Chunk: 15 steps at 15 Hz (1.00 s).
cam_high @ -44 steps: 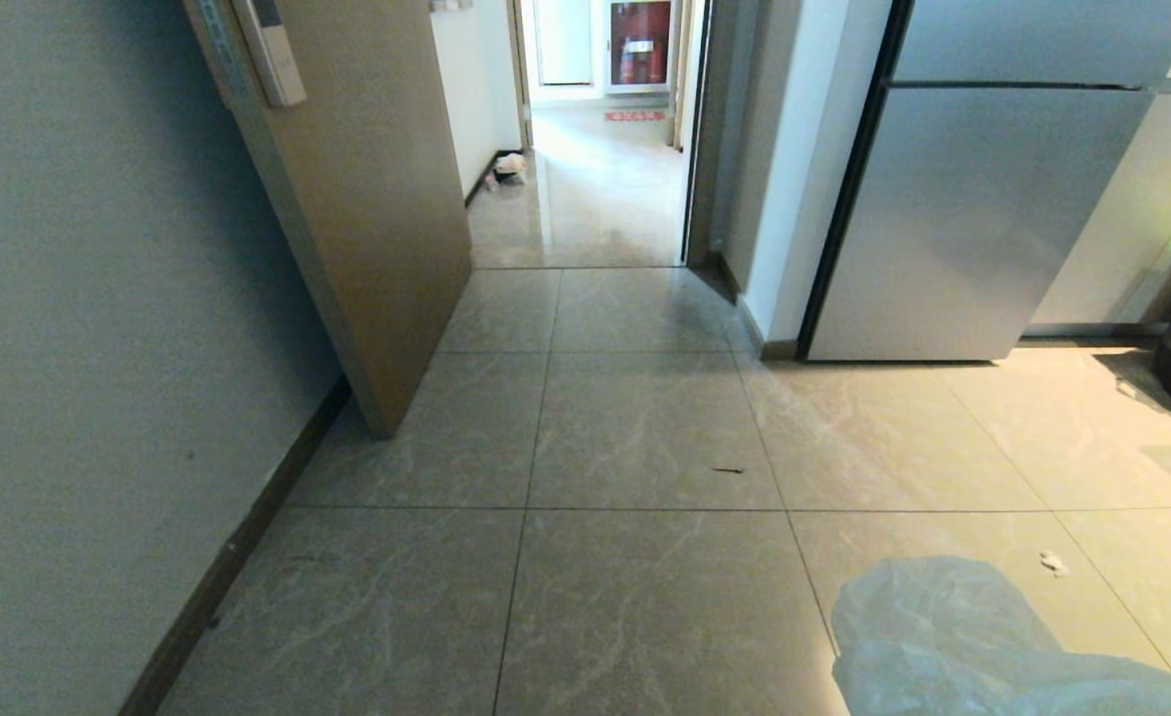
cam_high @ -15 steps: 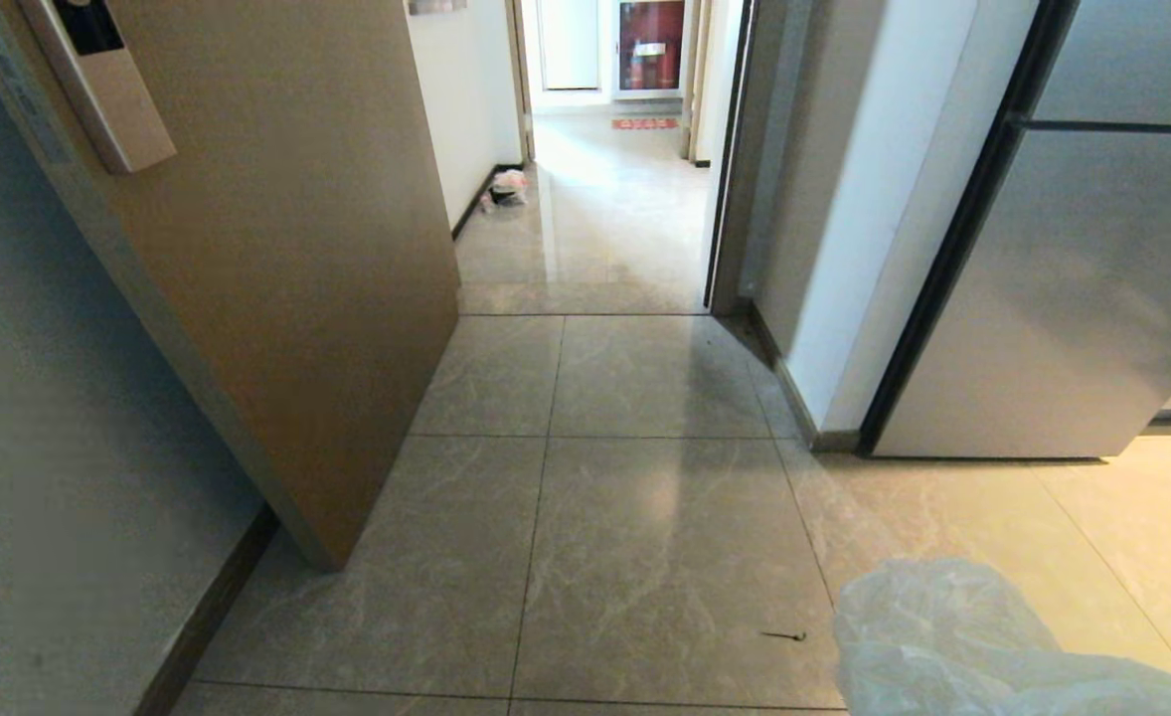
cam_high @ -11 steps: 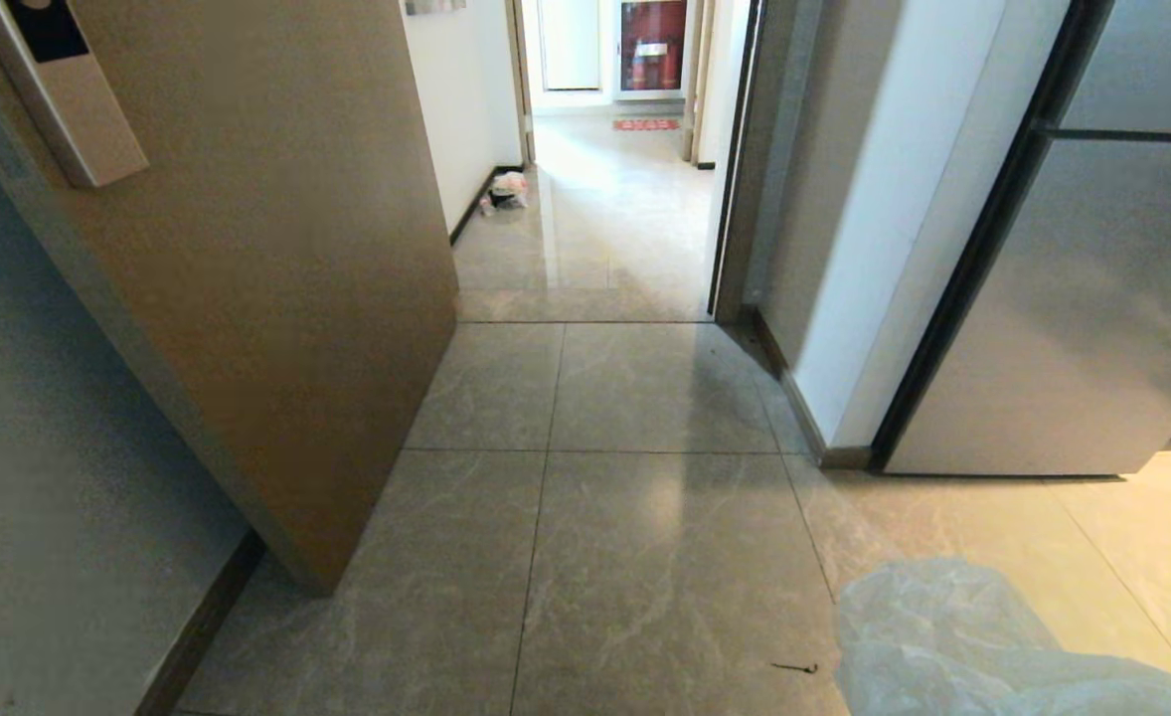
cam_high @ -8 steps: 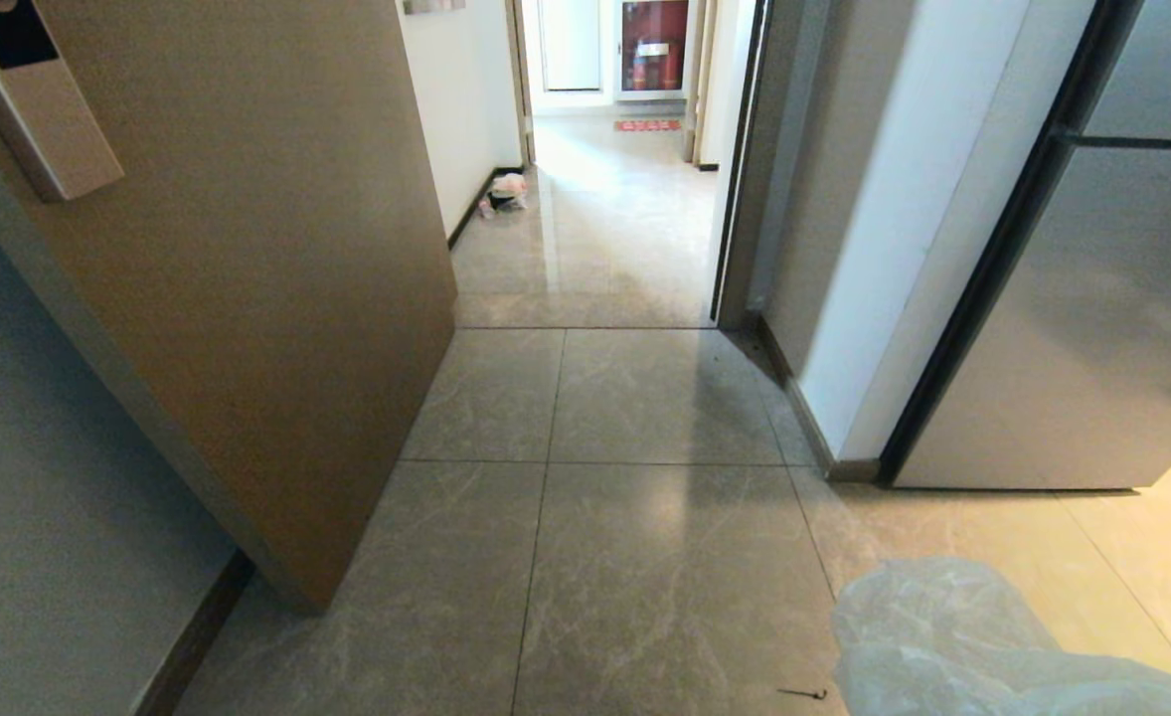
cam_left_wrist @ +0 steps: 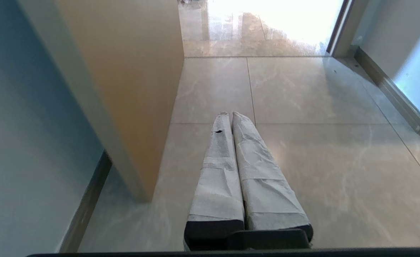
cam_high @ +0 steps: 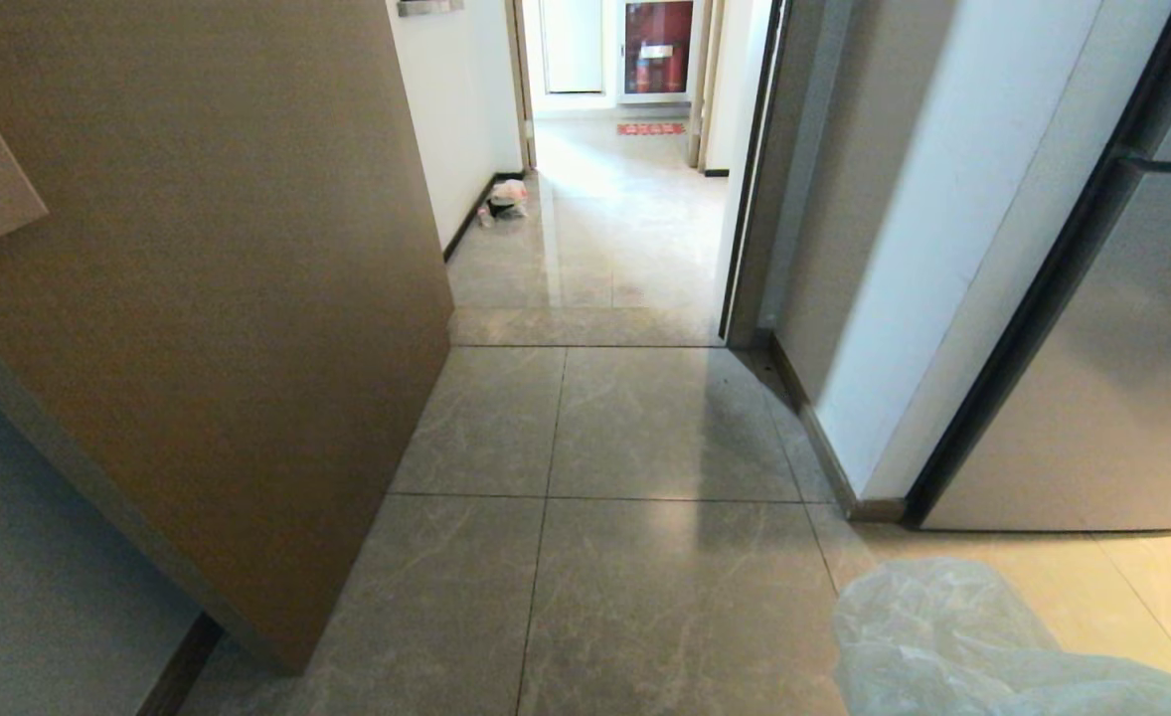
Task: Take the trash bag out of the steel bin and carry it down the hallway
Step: Put the trash bag at the door
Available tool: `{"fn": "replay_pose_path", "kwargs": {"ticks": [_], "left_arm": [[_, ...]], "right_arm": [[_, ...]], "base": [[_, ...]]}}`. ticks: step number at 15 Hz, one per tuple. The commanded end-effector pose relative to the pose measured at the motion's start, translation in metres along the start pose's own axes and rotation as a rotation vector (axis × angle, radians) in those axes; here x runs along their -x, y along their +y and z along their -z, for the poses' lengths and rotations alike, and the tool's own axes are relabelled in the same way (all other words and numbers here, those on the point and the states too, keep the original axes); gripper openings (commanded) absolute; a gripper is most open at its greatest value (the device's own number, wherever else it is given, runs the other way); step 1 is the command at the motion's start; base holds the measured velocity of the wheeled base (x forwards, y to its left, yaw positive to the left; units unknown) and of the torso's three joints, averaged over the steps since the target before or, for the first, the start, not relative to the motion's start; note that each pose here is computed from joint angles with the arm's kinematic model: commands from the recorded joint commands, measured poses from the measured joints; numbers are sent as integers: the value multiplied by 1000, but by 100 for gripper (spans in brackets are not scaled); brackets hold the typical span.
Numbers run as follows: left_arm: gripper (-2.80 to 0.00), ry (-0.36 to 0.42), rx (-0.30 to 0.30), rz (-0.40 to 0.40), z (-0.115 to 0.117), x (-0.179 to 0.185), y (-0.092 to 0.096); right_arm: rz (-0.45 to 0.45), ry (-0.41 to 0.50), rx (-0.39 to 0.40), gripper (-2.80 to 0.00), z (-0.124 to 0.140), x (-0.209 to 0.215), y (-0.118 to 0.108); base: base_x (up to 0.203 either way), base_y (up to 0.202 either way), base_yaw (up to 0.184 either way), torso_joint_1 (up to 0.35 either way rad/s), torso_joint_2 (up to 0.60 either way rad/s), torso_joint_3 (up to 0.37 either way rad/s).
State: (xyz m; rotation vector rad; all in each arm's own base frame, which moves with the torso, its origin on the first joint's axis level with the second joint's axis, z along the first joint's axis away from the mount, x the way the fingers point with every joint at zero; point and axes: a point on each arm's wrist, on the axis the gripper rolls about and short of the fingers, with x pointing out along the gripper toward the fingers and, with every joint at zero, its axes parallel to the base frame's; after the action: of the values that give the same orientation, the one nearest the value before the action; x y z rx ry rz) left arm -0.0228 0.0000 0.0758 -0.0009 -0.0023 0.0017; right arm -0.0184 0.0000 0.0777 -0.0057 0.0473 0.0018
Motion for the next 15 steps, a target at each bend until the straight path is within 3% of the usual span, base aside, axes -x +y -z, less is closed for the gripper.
{"fn": "replay_pose_path", "kwargs": {"ticks": [1,15], "left_arm": [[-280,-1,1,0,0,0,0],[-280,-1,1,-1,0,0,0]], "right_arm": [[-1,2,0,-280,0,0,0],[-1,0,0,-280,0,0,0]], "base": [[192,0,-3,2,2,3],[193,0,2,1,1,2]]}}
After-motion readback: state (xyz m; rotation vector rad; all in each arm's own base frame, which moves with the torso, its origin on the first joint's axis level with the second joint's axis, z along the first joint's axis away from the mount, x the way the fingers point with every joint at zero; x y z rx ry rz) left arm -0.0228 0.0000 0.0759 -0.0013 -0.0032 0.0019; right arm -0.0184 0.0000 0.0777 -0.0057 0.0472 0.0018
